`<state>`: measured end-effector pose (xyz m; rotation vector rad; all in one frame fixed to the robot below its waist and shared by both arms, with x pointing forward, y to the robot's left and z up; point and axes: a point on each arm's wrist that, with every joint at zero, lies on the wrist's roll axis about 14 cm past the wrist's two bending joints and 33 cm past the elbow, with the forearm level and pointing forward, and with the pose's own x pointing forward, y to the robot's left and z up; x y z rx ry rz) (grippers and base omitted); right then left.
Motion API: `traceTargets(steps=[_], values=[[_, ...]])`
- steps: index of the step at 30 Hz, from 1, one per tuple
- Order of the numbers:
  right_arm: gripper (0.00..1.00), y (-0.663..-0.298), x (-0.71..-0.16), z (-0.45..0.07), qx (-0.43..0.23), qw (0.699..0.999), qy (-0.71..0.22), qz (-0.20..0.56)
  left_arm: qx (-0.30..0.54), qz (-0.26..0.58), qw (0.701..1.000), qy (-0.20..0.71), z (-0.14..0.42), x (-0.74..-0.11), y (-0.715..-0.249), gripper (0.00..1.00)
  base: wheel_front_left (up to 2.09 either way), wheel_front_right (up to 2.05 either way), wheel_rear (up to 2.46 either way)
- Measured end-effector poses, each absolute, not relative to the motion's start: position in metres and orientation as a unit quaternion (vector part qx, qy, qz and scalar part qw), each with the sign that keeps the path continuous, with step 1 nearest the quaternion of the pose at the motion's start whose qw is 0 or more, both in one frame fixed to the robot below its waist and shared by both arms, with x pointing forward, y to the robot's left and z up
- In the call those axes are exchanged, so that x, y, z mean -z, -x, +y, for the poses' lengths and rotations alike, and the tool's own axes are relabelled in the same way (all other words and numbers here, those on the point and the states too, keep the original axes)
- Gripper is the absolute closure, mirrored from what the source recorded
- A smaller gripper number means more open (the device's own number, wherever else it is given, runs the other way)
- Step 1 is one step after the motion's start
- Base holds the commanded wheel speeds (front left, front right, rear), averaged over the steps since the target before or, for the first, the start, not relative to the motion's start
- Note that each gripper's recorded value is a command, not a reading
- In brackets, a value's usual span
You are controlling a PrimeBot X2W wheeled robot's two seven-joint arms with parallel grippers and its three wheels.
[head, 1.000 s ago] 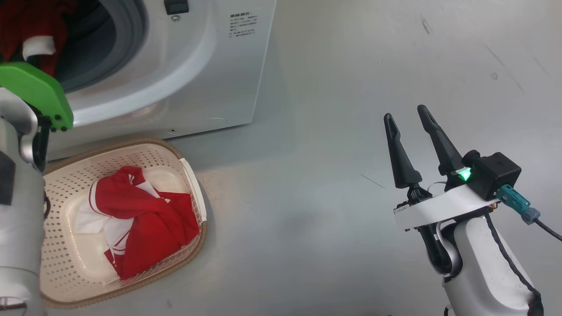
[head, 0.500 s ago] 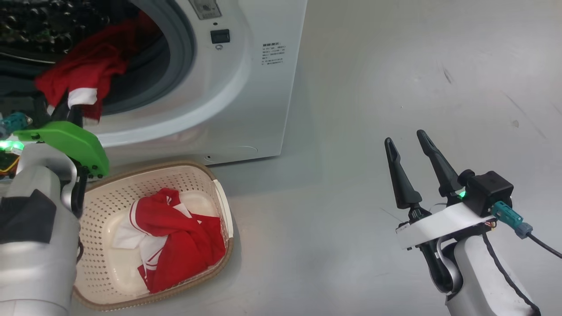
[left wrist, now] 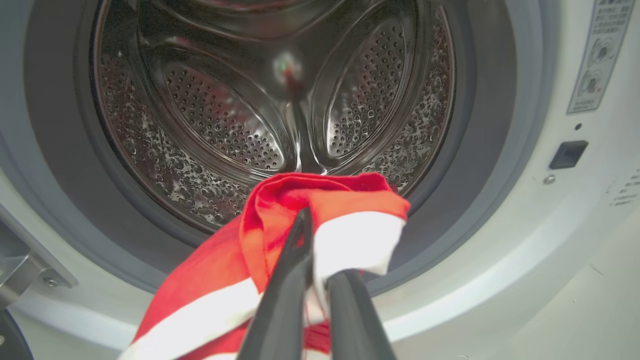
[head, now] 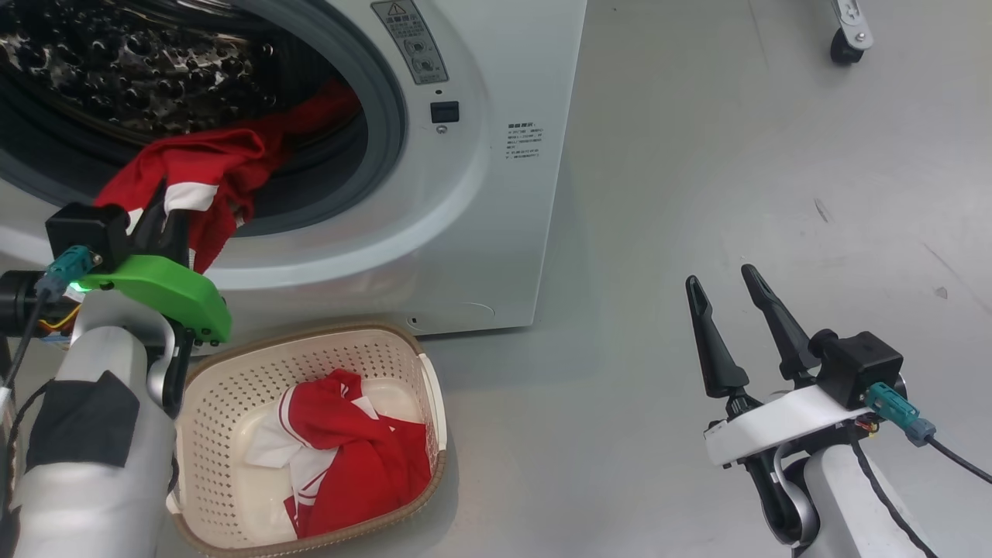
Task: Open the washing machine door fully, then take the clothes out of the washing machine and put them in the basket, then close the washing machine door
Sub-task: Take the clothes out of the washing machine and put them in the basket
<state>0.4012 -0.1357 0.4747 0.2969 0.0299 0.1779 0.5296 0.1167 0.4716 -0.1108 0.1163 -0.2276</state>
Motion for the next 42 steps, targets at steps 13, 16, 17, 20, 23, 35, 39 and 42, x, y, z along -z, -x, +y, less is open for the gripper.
traceTargets(steps=[13, 16, 17, 20, 23, 35, 39, 42], values=[[0.0, -0.396, -0.487, -0.129, -0.1, 0.984, -0.15, 0.0, 0.128, -0.037, 0.989, 0.063, 0.111, -0.533, -0.516, 1.0, 0.0, 0.0, 0.0], [0.0, -0.395, -0.486, -0.128, -0.1, 0.984, -0.15, 0.001, 0.129, -0.075, 0.986, 0.073, 0.109, -0.557, -0.516, 1.0, 0.0, 0.0, 0.0], [0.0, -0.395, -0.486, -0.128, -0.101, 0.983, -0.15, 0.001, 0.129, -0.085, 0.985, 0.076, 0.109, -0.564, -0.515, 1.0, 0.0, 0.0, 0.0], [0.0, -0.395, -0.487, -0.127, -0.102, 0.983, -0.151, 0.0, 0.128, -0.11, 0.982, 0.083, 0.11, -0.578, -0.512, 1.0, 0.0, 0.0, 0.0], [0.0, -0.395, -0.487, -0.127, -0.102, 0.983, -0.151, -0.001, 0.124, -0.132, 0.979, 0.091, 0.113, -0.59, -0.507, 1.0, 0.0, 0.0, 0.0], [0.0, -0.396, -0.489, -0.124, -0.108, 0.983, -0.152, -0.003, 0.123, -0.165, 0.974, 0.096, 0.116, -0.604, -0.486, 1.0, 0.0, 0.0, 0.0], [0.0, -0.396, -0.488, -0.122, -0.111, 0.982, -0.151, -0.001, 0.125, -0.127, 0.98, 0.092, 0.113, -0.575, -0.477, 1.0, 0.0, 0.0, 0.0], [0.0, -0.396, -0.486, -0.12, -0.113, 0.982, -0.152, 0.002, 0.127, -0.085, 0.984, 0.091, 0.111, -0.544, -0.468, 1.0, 0.0, 0.0, 0.0]])
